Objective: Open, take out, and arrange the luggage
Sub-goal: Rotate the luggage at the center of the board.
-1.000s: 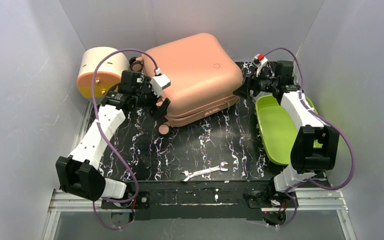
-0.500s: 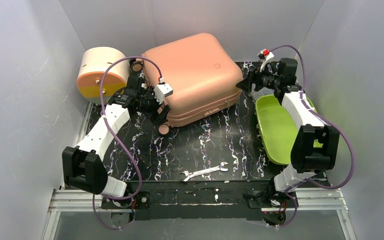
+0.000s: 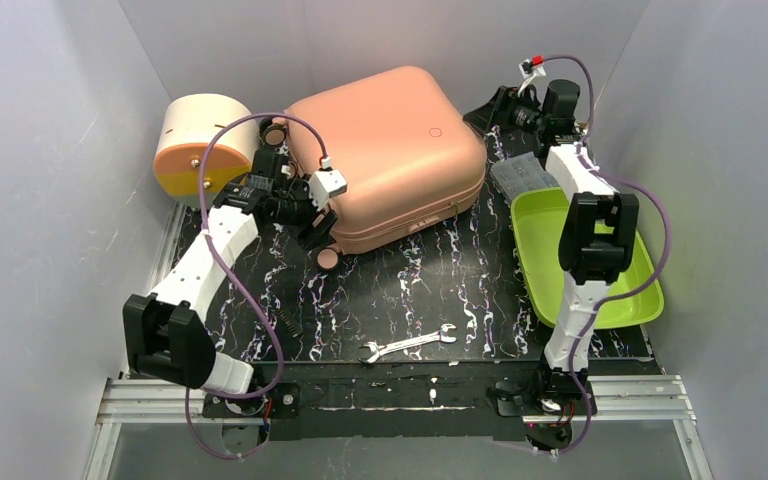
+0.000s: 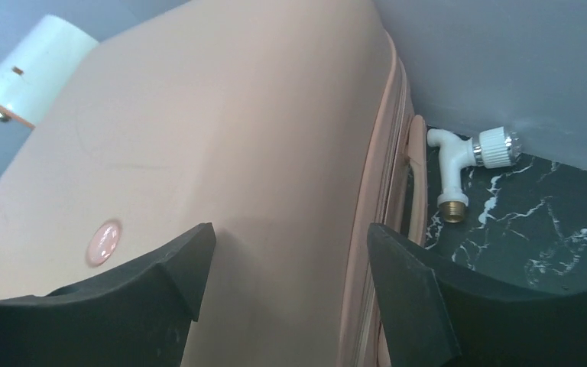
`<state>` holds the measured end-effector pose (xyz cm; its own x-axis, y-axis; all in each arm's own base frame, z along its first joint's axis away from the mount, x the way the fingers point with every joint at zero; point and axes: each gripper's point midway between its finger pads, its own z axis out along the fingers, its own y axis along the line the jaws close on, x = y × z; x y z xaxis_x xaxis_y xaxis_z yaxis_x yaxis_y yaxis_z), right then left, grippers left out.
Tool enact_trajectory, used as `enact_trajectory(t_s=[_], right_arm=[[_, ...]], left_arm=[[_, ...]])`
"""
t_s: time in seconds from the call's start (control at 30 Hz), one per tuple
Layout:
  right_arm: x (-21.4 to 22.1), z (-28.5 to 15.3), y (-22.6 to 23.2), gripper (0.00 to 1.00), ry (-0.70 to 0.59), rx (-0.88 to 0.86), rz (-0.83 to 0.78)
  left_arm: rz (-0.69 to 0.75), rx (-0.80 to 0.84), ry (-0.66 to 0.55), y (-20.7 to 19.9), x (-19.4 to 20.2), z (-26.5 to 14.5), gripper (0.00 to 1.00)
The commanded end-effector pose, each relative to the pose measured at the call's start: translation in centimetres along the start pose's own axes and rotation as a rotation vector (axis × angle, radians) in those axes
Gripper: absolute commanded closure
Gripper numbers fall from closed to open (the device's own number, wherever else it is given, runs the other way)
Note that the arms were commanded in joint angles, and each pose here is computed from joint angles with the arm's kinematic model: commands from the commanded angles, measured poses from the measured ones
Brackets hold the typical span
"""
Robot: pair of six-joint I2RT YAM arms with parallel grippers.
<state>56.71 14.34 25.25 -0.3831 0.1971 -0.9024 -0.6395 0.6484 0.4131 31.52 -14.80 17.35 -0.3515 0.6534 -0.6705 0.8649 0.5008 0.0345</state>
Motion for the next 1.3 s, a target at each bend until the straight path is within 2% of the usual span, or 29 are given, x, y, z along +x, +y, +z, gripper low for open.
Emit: enact_trajectory(t_s=[0.0, 0.2, 0.3, 0.37, 0.43, 0.53, 0.77, 0.83, 0.87, 0.97, 1.03, 1.1, 1.2, 1.27], right_arm=[[-2.5, 1.9, 0.3, 0.16, -0.098, -0.104, 0.148], [-0.3, 1.3, 0.9, 0.17, -0.092, -0.130, 0.200], [1.1, 0.1, 1.7, 0.18, -0.075, -0.126, 0.209], [2.5, -0.5, 2.9, 0.18, -0.049, -0.144, 0.223], [4.0, -0.9, 4.2, 0.19, -0.019, -0.164, 0.236], [6.1, -1.4, 5.7, 0.20, 0.021, -0.187, 0.243], [6.3, -2.0, 6.2, 0.19, 0.039, -0.166, 0.207], [5.9, -1.9, 6.2, 0.19, 0.034, -0.165, 0.202], [5.7, -1.8, 6.1, 0.19, 0.032, -0.164, 0.203], [5.4, -1.4, 5.7, 0.19, 0.028, -0.159, 0.206], [5.4, -1.0, 5.2, 0.19, 0.026, -0.150, 0.205], [5.4, -0.6, 4.3, 0.19, 0.021, -0.125, 0.188], [5.7, 0.1, 3.5, 0.20, 0.044, -0.116, 0.176], [5.9, 0.5, 2.8, 0.20, 0.053, -0.107, 0.174]], left_arm=[[0.080, 0.092, -0.002, -4.8, 1.4, -4.0, 0.69], [0.137, 0.100, 0.014, -6.5, 4.4, -6.5, 0.81], [0.124, 0.071, 0.014, -5.8, 5.7, -7.1, 0.81], [0.104, 0.044, 0.003, -4.8, 5.8, -7.5, 0.75], [0.066, -0.017, -0.016, -2.9, 5.3, -7.5, 0.52], [-0.003, -0.173, -0.070, 1.6, 3.1, -7.6, 0.35], [-0.173, -0.404, -0.235, 10.2, -4.7, -9.9, 0.32], [-0.187, -0.446, -0.312, 12.1, -7.3, -10.8, 0.28], [-0.197, -0.460, -0.351, 12.9, -8.5, -11.1, 0.25], [-0.206, -0.492, -0.499, 15.8, -12.3, -11.3, 0.05], [-0.244, -0.469, -0.585, 18.1, -14.0, -9.5, 0.02], [-0.308, -0.455, -0.604, 22.9, -15.0, -5.5, 0.02], [-0.346, -0.512, -0.679, 29.3, -16.4, -2.6, 0.02], [-0.393, -0.464, -0.719, 31.5, -17.2, -0.9, 0.02]])
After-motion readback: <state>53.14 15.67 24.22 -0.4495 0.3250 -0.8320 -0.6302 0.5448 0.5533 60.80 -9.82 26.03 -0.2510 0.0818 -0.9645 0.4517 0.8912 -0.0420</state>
